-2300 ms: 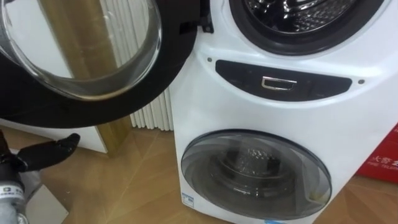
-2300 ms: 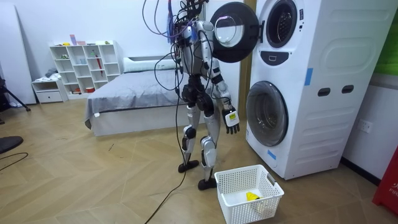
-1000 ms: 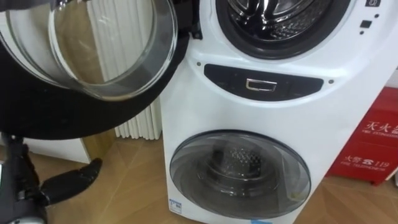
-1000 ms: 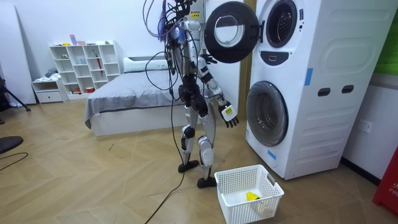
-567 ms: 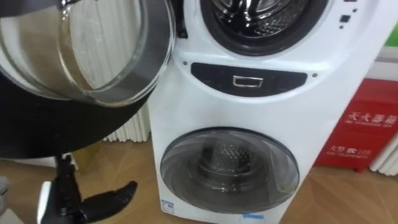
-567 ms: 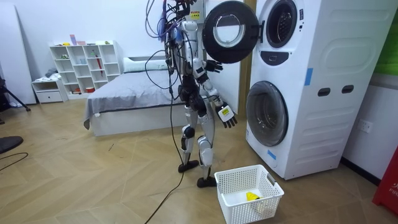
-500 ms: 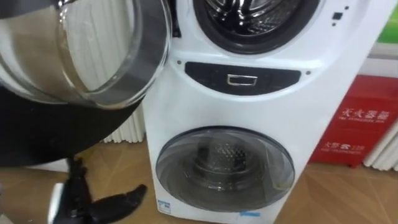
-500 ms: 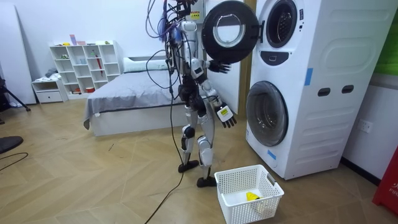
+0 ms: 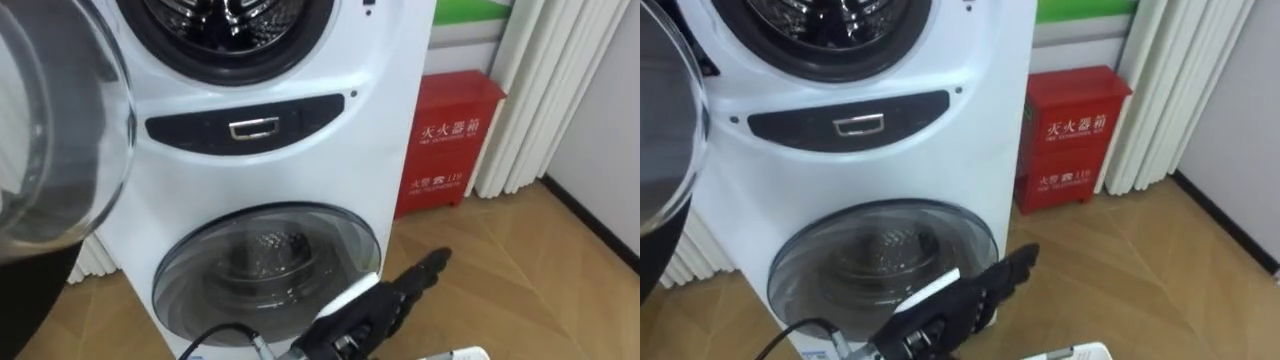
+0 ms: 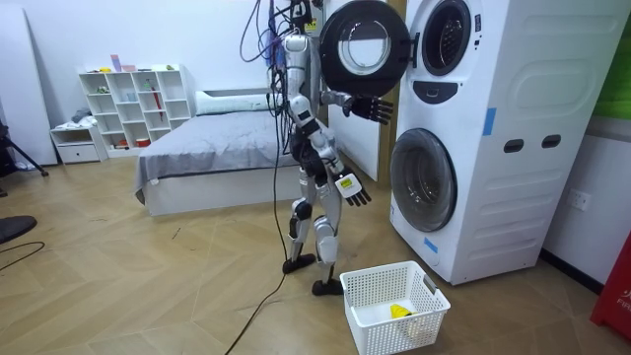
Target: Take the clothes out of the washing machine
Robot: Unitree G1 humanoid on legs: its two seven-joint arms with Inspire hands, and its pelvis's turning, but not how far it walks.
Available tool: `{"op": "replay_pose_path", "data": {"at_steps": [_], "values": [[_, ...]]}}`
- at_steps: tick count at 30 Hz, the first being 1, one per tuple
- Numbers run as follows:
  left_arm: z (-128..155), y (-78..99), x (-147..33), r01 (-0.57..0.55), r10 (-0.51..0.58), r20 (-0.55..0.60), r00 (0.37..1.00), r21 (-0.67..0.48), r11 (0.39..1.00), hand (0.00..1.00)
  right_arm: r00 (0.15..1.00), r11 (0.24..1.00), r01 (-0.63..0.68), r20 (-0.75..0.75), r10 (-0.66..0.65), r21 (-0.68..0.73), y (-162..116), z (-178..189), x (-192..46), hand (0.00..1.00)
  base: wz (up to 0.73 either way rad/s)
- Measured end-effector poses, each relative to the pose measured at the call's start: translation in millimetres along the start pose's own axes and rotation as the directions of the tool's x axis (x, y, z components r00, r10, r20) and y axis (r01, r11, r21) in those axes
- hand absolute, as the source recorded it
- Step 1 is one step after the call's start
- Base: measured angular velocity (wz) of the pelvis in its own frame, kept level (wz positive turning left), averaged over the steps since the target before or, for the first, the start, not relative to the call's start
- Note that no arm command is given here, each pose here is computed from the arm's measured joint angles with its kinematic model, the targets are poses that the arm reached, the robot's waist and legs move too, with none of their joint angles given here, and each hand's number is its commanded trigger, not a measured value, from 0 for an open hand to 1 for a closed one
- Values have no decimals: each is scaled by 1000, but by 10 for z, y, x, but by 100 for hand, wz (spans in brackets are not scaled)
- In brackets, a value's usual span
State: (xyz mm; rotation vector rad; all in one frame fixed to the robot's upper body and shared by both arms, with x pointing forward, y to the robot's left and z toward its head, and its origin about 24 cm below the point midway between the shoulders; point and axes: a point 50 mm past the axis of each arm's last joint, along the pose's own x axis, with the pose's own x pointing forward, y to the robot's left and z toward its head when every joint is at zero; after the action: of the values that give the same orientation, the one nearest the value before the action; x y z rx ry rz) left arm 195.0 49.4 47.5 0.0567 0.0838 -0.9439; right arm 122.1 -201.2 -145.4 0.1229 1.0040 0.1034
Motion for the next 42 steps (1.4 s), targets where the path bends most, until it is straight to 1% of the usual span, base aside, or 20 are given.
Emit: {"op": "replay_pose_path", "data": {"at_steps": [7, 9, 13, 15, 16, 18, 19, 21, 22, 24, 28, 29, 30, 32, 33, 36, 39, 40, 41, 42], "values": [[-91, 5, -28, 23, -22, -46, 999, 8, 1000, 0, 1000, 1000, -19, -21, 20, 16, 47, -54, 11, 0, -2], [-215, 37, -47, 8, -8, -95, 995, -5, 1000, 0, 999, 1000, -11, -32, 12, 18, 32, -71, 10, 0, -5], [-837, 141, -297, -141, 106, -349, 931, -76, 987, 0, 999, 1000, 1, -53, 1, 25, 19, -106, 6, 0, -2], [-1216, 182, -539, -264, 186, -495, 849, -92, 960, 0, 998, 999, 20, -65, -18, 33, -3, -141, -3, 0, -6], [-1455, 201, -759, -358, 239, -596, 767, -87, 930, 0, 996, 999, 30, -82, -27, 38, -18, -192, -17, 0, -15], [-1858, 236, -1334, -577, 344, -760, 551, -49, 816, 0, 991, 994, 76, -120, -67, 76, -98, -297, -55, 0, -3], [-1931, 232, -1487, -630, 368, -788, 494, -31, 776, 0, 989, 992, 91, -126, -80, 85, -127, -313, -66, 0, 0], [-2122, 128, -2064, -802, 421, -869, 260, 48, 595, 0, 981, 977, 156, -138, -136, 146, -266, -394, -142, 0, -4], [-2141, 107, -2192, -832, 431, -878, 207, 74, 550, 0, 979, 973, 168, -141, -146, 157, -294, -410, -159, 0, 0], [-2172, 41, -2541, -907, 459, -888, 36, 164, 388, 0, 973, 957, 206, -144, -178, 206, -393, -442, -208, 0, 17], [-2119, 126, -2776, -940, 511, -851, -124, 266, 214, 0, 966, 932, 249, -137, -219, 264, -508, -461, -259, 0, 30], [-2085, 219, -2792, -941, 538, -827, -161, 292, 168, 0, 963, 929, 260, -135, -231, 263, -543, -454, -273, 0, 18], [-2060, 279, -2791, -940, 557, -812, -174, 306, 153, 0, 962, 929, 264, -135, -236, 260, -559, -453, -281, 0, 6], [-1886, 637, -2719, -934, 664, -717, -211, 348, 78, 0, 954, 924, 290, -145, -261, 248, -626, -466, -316, 0, 7], [-1738, 870, -2648, -937, 732, -645, -217, 348, 29, 0, 951, 923, 302, -148, -272, 239, -656, -468, -332, 0, 7], [-1399, 1260, -2571, -933, 849, -482, -214, 357, -33, 0, 944, 919, 322, -152, -293, 229, -719, -508, -387, 0, -3], [-659, 1729, -2351, -934, 974, -153, -168, 342, -108, 0, 925, 899, 371, -178, -336, 230, -813, -698, -552, 0, 0], [-509, 1788, -2314, -932, 983, -86, -160, 342, -122, 0, 922, 895, 379, -185, -341, 234, -821, -735, -578, 0, -4], [-317, 1842, -2347, -900, 990, 27, -141, 414, -140, 0, 919, 894, 383, -196, -342, 233, -826, -780, -608, 0, 0], [-261, 1839, -2355, -883, 989, 63, -131, 447, -146, 0, 916, 890, 387, -211, -342, 239, -823, -837, -639, 0, 10]]}}
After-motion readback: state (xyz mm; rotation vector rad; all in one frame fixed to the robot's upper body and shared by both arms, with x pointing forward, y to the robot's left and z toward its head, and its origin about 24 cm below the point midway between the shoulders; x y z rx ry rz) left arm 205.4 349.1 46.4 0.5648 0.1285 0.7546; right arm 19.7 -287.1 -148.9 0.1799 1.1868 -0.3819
